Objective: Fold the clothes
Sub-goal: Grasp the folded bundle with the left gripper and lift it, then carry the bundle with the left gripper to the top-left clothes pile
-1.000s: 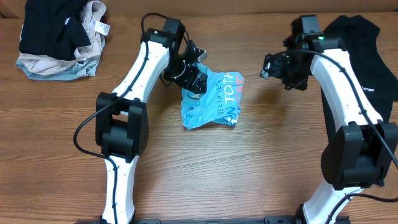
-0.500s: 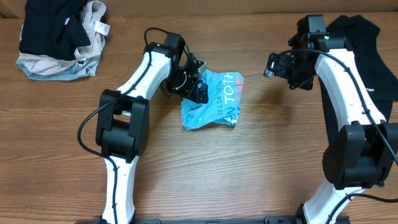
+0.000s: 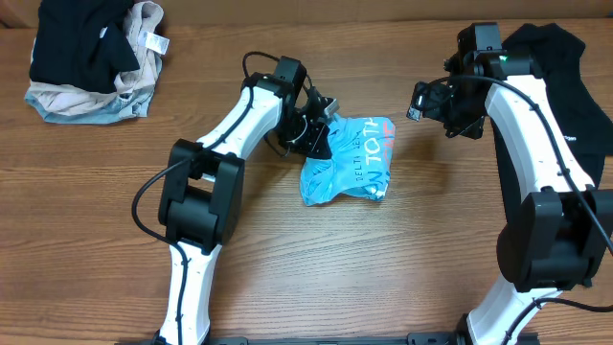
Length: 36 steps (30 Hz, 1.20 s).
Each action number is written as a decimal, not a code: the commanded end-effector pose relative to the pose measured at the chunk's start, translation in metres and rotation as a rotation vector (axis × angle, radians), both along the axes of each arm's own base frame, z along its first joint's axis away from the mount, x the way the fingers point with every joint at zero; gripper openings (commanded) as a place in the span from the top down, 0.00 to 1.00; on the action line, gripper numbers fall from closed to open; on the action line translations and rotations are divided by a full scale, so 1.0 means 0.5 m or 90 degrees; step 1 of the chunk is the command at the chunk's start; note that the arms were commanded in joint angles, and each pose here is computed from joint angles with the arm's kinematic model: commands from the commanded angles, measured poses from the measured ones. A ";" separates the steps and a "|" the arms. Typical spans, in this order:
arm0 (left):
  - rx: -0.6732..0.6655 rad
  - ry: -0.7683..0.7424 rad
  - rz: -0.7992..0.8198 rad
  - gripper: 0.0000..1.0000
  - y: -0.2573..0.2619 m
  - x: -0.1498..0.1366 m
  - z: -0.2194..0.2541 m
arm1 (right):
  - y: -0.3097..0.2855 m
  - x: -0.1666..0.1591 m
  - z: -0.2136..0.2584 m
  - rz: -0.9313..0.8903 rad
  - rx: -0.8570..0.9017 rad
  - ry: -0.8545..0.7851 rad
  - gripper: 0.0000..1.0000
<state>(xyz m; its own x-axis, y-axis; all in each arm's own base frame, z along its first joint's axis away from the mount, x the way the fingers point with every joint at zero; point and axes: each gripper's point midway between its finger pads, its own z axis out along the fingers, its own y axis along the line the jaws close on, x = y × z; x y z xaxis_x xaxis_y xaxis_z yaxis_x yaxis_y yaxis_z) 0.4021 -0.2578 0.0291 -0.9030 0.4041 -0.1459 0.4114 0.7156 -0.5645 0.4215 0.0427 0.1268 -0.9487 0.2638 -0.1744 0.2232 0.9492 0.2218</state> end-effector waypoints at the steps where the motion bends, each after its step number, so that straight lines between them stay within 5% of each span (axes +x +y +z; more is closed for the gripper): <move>1: -0.020 -0.002 0.064 0.96 0.023 0.051 0.064 | -0.006 0.007 0.028 -0.001 -0.008 -0.026 0.03; 17: -0.141 -0.223 0.354 0.96 0.345 0.267 0.501 | -0.006 0.007 0.027 -0.001 -0.008 -0.026 0.03; 36: -0.227 -0.355 0.972 0.96 0.860 0.379 0.667 | -0.006 0.003 0.004 0.001 -0.009 -0.002 0.03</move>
<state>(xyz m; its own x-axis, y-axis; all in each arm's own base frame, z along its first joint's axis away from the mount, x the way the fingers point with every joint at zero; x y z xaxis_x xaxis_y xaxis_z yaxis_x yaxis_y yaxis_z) 0.5952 0.1555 0.3238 -0.3831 -0.7896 -0.4793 -0.2738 0.5927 -0.7575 0.4197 0.0421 0.1258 -0.9501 0.2636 -0.1669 0.2256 0.9499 0.2162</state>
